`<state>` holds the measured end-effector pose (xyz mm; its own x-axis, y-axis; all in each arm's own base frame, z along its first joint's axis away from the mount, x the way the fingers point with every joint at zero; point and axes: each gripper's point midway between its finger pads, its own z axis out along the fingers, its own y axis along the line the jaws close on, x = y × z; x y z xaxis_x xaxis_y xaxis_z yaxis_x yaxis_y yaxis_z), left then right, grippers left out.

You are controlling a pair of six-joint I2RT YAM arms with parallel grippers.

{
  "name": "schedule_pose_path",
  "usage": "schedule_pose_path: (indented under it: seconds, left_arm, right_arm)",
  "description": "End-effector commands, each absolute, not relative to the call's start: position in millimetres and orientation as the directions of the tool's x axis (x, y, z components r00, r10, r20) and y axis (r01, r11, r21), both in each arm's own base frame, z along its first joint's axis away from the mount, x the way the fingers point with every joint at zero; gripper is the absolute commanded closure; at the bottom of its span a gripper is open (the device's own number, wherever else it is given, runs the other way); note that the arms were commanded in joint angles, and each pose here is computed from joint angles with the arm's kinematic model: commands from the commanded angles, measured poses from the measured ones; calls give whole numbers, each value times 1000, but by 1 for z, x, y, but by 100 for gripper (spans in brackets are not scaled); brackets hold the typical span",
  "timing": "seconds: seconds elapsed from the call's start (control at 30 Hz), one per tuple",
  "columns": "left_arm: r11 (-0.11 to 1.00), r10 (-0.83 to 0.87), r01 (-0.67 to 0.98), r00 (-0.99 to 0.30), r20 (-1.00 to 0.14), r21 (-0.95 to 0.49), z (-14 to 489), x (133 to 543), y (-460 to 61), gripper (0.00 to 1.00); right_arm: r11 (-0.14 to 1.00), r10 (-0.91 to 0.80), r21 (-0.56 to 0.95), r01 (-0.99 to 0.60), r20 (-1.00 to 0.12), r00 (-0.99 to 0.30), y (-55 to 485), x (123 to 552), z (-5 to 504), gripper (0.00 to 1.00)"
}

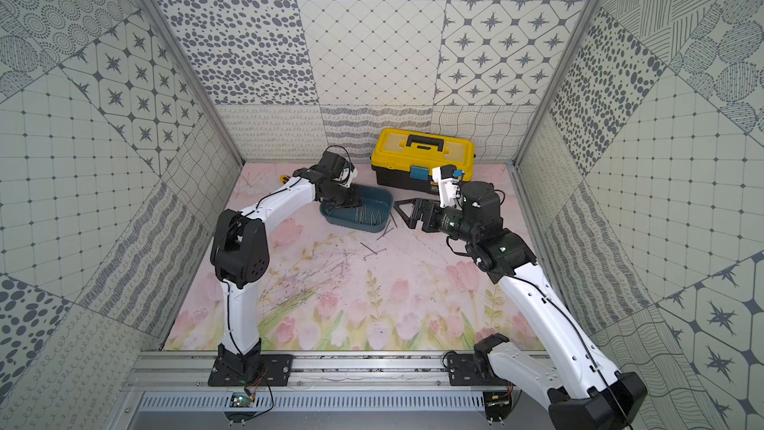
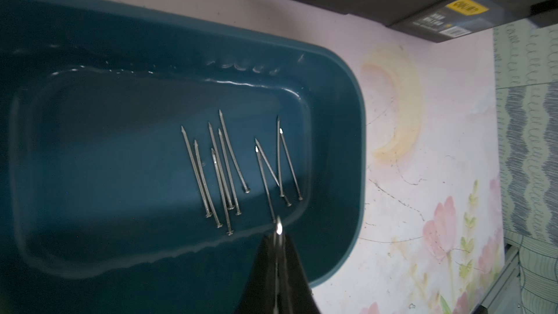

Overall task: Put the nails on the desktop into the storage box
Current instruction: Place the nail in the storage box.

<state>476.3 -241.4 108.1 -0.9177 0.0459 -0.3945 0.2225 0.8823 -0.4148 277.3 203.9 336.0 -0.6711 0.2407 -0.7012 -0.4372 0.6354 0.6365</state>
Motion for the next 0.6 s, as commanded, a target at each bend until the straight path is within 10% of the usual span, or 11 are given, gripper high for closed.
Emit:
schedule_pose_path:
  seconds: [0.0, 0.3, 0.57]
  left_arm:
    - [905, 104, 249, -916, -387, -345, 78, 482, -236, 100]
    - [906, 104, 250, -914, -392, -343, 63, 497, -241, 100]
    - [906, 61, 221, -912, -405, -362, 85, 492, -239, 63]
  right_arm:
    - [663, 234, 628, -407, -690, -685, 197, 272, 335, 3]
    - [716, 175, 605, -348, -638, -749, 193, 261, 306, 3]
    - [825, -71, 400, -399, -626, -776, 194, 260, 257, 4]
